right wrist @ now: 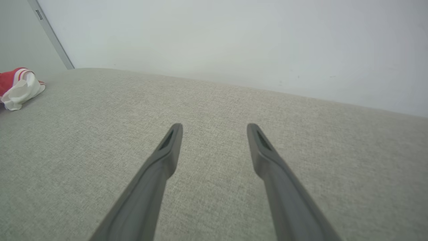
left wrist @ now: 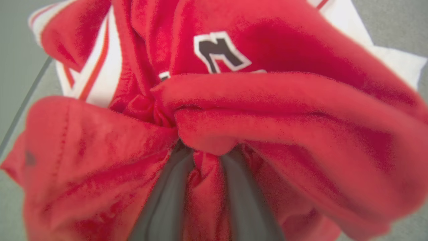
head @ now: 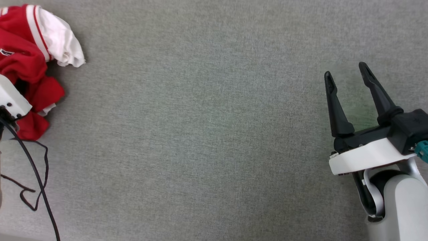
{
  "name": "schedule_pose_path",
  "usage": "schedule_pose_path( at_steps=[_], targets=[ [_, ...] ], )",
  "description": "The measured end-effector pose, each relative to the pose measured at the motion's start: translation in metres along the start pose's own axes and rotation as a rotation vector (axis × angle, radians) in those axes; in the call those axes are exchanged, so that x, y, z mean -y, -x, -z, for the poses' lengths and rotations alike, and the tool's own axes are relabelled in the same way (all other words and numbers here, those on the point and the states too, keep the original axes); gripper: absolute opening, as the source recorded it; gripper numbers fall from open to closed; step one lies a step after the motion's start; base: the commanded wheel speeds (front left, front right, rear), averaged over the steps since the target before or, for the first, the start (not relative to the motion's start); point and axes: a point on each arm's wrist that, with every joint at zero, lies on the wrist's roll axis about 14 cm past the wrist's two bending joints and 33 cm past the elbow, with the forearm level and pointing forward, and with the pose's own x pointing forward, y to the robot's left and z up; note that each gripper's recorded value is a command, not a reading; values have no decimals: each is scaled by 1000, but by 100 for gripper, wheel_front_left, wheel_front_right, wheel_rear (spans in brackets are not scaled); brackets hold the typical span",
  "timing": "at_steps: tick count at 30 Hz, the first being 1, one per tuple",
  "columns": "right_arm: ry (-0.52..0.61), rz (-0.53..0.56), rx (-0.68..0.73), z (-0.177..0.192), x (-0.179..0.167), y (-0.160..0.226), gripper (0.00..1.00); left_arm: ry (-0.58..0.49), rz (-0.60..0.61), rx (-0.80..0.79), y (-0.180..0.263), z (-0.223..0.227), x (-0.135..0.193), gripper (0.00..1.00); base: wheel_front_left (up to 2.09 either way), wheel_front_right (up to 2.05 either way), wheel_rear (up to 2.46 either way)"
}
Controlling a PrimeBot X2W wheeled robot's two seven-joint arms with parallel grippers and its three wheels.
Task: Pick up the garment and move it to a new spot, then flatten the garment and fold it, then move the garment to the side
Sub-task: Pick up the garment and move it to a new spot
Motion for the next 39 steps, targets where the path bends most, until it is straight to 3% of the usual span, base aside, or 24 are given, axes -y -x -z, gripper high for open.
schedule_pose_path(
  at_steps=[12,20,29,39],
  targets=[
    [-11,41,102,-51,4,35,100,-96,-2,572,83,-100,7,0,0,0,0],
    [-11,97,153,-79,13,76,100,-106,89,833,138,-109,40,0,0,0,0],
    [-2,177,185,-96,30,122,100,-124,339,880,162,-73,127,0,0,0,0],
    [-5,305,206,-103,62,165,100,-210,743,776,197,-10,269,0,0,0,0]
  ],
)
